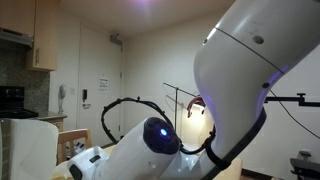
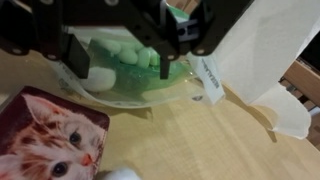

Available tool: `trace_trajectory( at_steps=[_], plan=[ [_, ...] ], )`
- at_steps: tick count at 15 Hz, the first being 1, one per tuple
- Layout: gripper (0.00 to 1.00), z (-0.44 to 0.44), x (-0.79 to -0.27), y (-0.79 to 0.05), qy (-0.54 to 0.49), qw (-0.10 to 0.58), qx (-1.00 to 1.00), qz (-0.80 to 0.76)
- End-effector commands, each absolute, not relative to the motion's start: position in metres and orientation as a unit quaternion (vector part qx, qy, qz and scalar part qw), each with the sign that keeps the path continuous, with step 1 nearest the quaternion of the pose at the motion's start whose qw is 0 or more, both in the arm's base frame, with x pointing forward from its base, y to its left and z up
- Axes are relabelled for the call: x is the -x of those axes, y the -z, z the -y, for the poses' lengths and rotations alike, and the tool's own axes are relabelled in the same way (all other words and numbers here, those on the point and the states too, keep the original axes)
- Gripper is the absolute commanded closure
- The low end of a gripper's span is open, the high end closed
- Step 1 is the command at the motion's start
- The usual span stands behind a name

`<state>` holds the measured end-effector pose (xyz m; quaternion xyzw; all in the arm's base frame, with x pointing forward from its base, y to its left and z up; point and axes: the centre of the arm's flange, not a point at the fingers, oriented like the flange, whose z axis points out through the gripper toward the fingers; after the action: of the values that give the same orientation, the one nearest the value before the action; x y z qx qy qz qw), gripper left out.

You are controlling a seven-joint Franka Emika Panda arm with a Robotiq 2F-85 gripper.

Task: Pick up the marshmallow from the table and place it in the pack

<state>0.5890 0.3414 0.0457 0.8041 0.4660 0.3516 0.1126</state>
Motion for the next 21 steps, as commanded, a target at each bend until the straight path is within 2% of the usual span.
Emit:
trace_trajectory(
  at_steps=[1,4,7,21],
  plan=[
    [0.57,-0.341,-0.573,-0.067,-0.343,0.124,-0.809,-0.461],
    [0.82,-0.344,-0.567,-0.071,-0.340,0.124,-0.811,-0.461],
    [1.00,-0.345,-0.556,-0.077,-0.335,0.128,-0.814,-0.457],
    [1.00,-0.299,-0.482,-0.089,-0.310,0.175,-0.844,-0.402]
  ],
)
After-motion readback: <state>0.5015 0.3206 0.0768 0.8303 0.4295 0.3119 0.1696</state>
